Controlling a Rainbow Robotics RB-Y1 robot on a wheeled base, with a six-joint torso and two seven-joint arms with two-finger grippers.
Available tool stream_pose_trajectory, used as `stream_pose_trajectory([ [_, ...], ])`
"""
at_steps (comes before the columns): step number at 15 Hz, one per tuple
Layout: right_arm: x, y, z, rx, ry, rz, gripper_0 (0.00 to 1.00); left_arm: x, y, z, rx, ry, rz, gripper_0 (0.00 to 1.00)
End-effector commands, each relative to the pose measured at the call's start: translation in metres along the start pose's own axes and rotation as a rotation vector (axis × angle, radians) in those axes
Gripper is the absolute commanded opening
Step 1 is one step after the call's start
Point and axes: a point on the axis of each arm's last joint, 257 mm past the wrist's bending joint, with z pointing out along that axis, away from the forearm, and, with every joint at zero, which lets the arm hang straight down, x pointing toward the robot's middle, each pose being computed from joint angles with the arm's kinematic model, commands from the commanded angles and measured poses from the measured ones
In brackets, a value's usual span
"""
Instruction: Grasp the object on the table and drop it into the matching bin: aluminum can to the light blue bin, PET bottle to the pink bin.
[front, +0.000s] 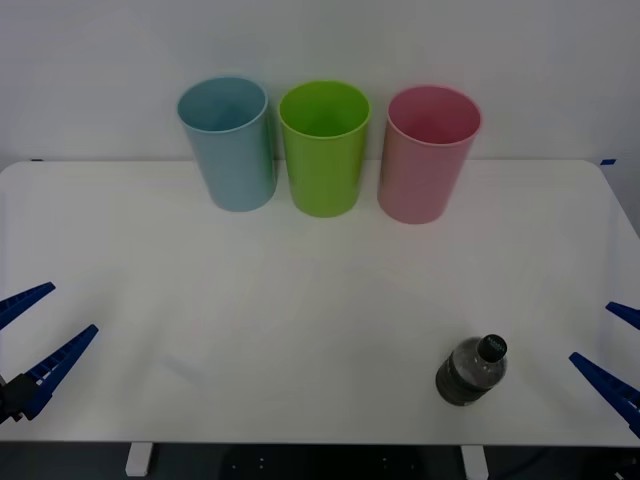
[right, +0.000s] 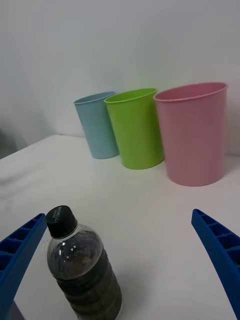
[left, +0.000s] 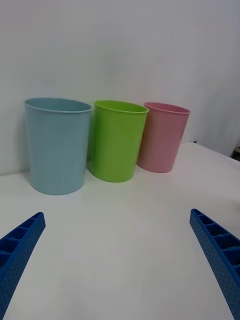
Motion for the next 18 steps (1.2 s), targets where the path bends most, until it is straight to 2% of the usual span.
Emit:
stream_pose_trajectory([
  [1,0.005,0.012,-0.001,-0.042,0.017,-0.009,1.00,0.000,0.000,0.000,0.000,0.000,0.000,1.00],
  [3,0.009,0.016,-0.002,-0.058,0.031,-0.028,1.00,0.000,0.000,0.000,0.000,0.000,0.000,1.00],
  [5,0.015,0.014,-0.005,-0.056,0.043,-0.105,1.00,0.000,0.000,0.000,0.000,0.000,0.000,1.00],
  [7,0.027,0.012,-0.011,-0.061,0.068,-0.148,1.00,0.000,0.000,0.000,0.000,0.000,0.000,1.00],
  [11,0.052,0.016,-0.017,-0.090,0.115,-0.193,1.00,0.000,0.000,0.000,0.000,0.000,0.000,1.00],
  [13,0.063,0.017,-0.019,-0.097,0.144,-0.194,1.00,0.000,0.000,0.000,0.000,0.000,0.000,1.00],
  [18,0.089,0.021,-0.009,-0.117,0.151,-0.155,1.00,0.000,0.000,0.000,0.000,0.000,0.000,1.00],
])
